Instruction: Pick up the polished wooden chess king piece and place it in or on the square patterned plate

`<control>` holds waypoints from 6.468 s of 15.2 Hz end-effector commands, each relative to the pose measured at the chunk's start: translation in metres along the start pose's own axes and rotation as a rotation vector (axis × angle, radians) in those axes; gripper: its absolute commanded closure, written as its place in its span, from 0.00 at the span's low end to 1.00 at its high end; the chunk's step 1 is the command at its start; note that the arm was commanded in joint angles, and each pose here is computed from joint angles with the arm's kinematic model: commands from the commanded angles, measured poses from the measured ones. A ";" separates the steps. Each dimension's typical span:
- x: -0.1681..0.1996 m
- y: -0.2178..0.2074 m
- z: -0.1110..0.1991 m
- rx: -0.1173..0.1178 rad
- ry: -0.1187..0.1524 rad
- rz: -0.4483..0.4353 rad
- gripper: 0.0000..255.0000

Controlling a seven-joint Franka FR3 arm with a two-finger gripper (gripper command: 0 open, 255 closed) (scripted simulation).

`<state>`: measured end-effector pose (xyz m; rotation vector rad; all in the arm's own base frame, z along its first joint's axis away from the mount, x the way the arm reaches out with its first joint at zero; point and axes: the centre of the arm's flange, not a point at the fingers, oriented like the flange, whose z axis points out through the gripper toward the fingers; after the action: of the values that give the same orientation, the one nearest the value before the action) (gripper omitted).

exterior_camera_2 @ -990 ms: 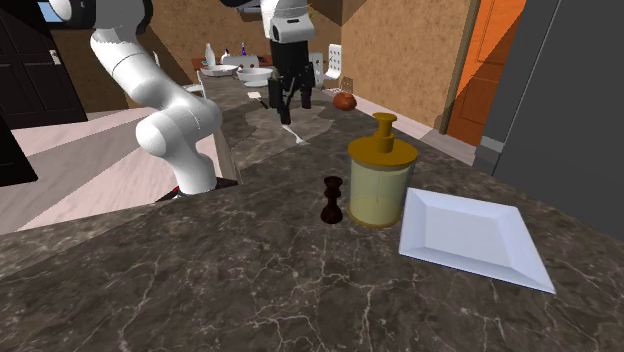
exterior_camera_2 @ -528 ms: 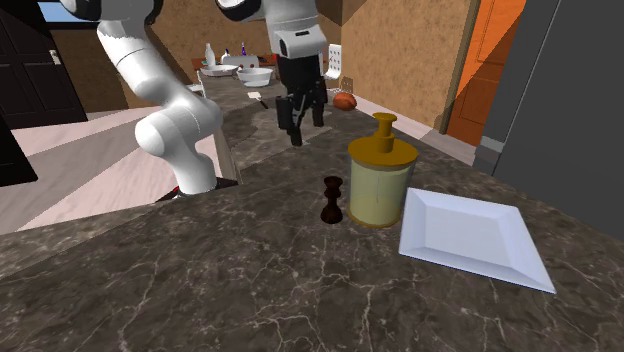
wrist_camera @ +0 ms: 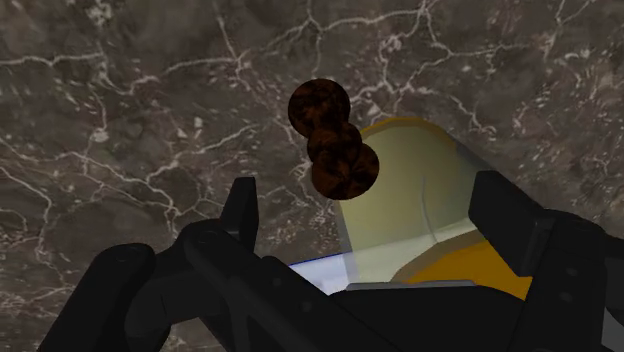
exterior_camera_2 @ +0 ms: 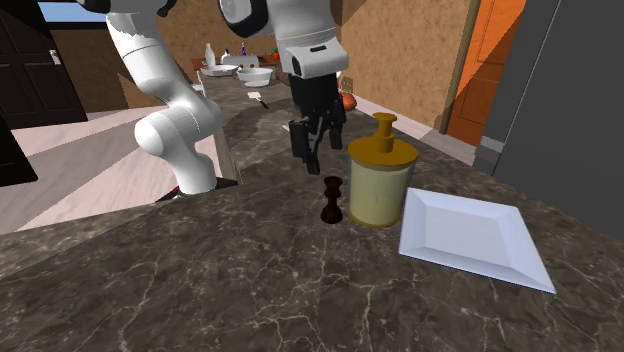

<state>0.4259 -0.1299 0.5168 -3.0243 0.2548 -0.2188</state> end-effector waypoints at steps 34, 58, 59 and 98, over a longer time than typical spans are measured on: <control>0.010 -0.004 -0.012 -0.001 0.003 0.000 1.00; 0.215 -0.076 -0.053 -0.001 0.003 0.000 1.00; 0.227 -0.080 -0.053 -0.001 0.003 0.000 1.00; 0.244 -0.078 0.048 -0.001 0.003 0.000 0.00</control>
<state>0.6837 -0.0919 0.5044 -3.0248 0.2550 -0.2236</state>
